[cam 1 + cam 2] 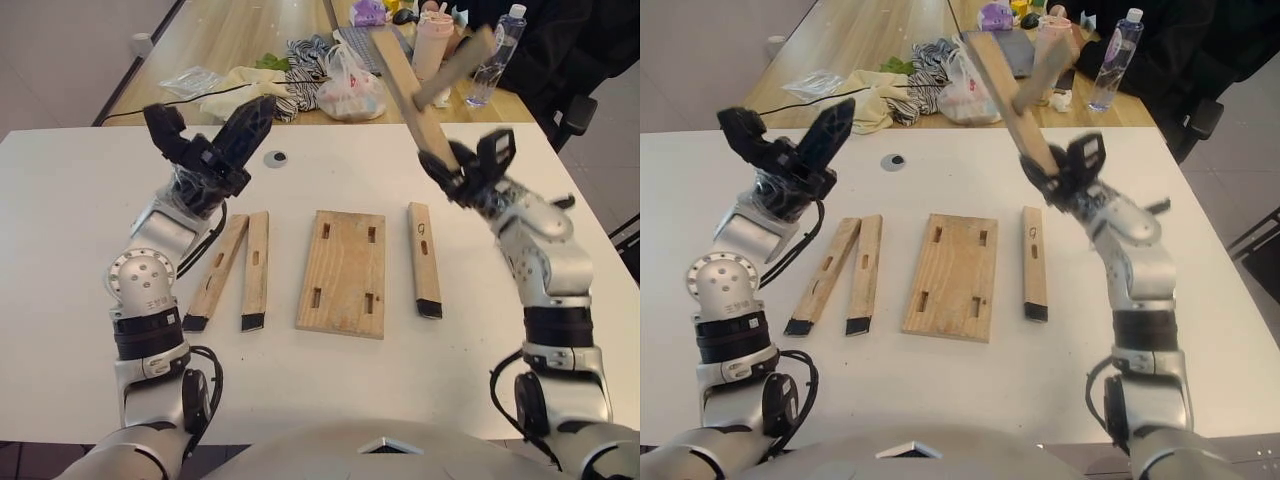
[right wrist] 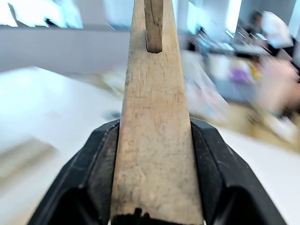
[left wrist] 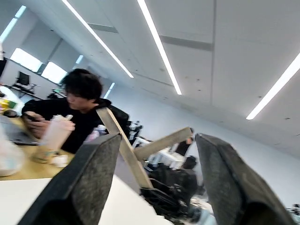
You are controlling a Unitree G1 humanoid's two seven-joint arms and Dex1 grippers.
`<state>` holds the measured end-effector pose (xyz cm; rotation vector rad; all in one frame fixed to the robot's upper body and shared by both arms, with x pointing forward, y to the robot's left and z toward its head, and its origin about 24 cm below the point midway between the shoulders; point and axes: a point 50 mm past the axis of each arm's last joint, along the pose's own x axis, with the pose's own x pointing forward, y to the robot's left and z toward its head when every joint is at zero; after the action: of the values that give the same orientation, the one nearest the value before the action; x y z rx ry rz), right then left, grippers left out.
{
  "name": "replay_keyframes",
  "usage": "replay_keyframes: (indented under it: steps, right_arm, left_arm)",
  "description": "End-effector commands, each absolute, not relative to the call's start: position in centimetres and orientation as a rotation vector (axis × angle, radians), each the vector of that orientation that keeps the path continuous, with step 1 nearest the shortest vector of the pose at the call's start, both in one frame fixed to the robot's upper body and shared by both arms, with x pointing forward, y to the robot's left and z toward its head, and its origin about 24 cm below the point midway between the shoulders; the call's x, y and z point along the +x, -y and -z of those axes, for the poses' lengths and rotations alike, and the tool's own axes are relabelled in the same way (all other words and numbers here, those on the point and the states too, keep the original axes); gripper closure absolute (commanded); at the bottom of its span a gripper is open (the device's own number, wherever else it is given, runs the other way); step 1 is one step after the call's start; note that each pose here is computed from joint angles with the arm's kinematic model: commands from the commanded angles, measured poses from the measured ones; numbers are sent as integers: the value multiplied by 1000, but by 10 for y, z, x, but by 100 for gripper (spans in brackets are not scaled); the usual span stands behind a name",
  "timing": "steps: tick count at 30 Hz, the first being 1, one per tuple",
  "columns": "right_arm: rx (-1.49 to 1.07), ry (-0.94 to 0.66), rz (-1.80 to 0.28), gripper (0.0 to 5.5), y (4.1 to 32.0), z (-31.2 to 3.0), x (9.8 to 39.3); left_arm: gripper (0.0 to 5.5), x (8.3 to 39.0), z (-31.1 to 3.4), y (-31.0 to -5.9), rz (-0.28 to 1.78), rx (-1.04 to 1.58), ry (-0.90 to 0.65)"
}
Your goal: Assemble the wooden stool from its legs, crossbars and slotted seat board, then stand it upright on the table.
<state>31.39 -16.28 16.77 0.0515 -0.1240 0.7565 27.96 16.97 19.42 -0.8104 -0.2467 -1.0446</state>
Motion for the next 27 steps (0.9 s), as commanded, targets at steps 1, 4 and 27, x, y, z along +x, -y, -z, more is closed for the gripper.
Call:
replay_keyframes:
  steps: [1,4,27]
  right_arm:
    - [172,176,-1024,349,144,-198,303]
    - [235,137,-1245,349,135,-206,289]
    - [198,-100,-1508,349,140,-200,273]
  left_arm:
    - [205,282,-205,-163,1136,-842,238]
    - [156,278,-206,-161,1161,-862,279]
    - [330,263,-204,-156,1244,-1061,481]
